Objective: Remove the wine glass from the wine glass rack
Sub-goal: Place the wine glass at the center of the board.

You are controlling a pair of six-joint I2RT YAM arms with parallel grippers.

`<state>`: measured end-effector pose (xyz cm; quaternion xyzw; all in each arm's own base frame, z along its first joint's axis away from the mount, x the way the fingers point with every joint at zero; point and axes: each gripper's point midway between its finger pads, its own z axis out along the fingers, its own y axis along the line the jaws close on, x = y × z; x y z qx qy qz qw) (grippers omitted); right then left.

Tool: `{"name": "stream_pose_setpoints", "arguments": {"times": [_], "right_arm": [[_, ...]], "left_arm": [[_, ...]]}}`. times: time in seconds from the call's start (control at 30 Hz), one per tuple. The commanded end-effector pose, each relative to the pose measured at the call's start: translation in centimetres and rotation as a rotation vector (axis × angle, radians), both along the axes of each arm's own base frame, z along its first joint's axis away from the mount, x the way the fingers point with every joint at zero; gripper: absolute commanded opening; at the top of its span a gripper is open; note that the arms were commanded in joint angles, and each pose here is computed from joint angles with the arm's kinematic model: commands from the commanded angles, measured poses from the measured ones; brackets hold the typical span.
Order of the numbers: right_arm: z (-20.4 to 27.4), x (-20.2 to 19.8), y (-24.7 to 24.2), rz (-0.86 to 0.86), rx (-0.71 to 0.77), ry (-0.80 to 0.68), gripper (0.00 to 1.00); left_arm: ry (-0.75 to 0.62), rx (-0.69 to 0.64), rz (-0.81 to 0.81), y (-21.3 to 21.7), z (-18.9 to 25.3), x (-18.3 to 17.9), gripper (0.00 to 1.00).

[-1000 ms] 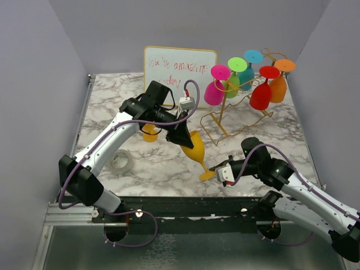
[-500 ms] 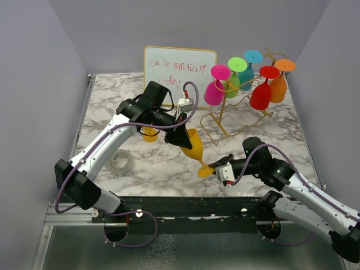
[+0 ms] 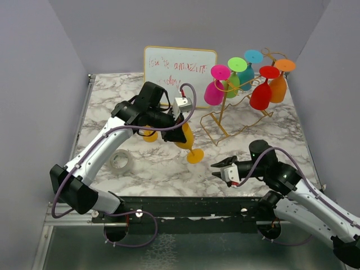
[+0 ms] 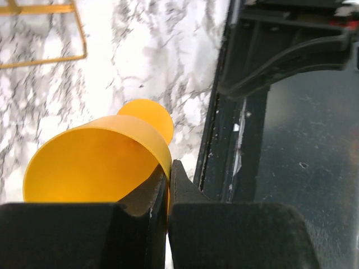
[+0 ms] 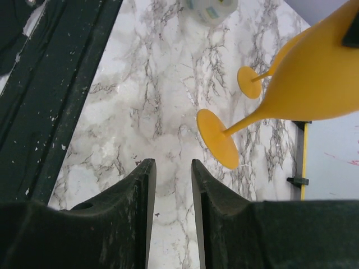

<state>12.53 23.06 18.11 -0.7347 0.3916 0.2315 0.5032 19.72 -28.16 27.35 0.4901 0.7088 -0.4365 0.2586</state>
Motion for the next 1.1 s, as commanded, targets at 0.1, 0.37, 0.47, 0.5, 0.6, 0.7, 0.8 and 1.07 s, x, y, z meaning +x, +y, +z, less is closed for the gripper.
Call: {"name": "stream_pose_setpoints", "arguments": {"times": [0.1,0.37,0.47,0.5,0.6,0.7,0.8,1.07], "right_arm": [[3.3,-0.4,0.9,-0.121,0.236,0.181,0.39],[7.5,5.1,-1.5,-0.755,0.607,0.719,0.53],[6.8,6.3,-3.2,-0.968,0.635,0.846,0.54],[6.8,6.5,-3.6,-1.015,0.651,0.878,0.55],[7.2,6.4,-3.5,-1.034,0.658,0.928,0.55],[7.7,6.5,-3.7,-1.068,0.671,0.97,0.55],[8.3,6.4,-4.0,-1.1,0.647,0.981,0.57],[9.0,6.4,-5.7,-1.196,0.676,0.984,0.58]], "left_arm": [[0.03,0.194,0.246,1.7,-4.0,0.9,0.0],[-0.011,0.392,0.612,4.8,-7.4,1.9,0.0],[-0.028,0.397,0.768,6.8,-7.2,2.5,0.0],[-0.049,0.391,0.819,7.4,-6.9,2.9,0.0],[-0.12,0.372,0.953,9.1,-5.0,4.4,0.0],[-0.185,0.407,1.03,10.7,-3.5,5.4,0.0],[-0.221,0.486,1.053,12.1,-2.7,5.9,0.0],[-0.156,0.532,1.156,15.9,-3.4,5.8,0.0]]}}
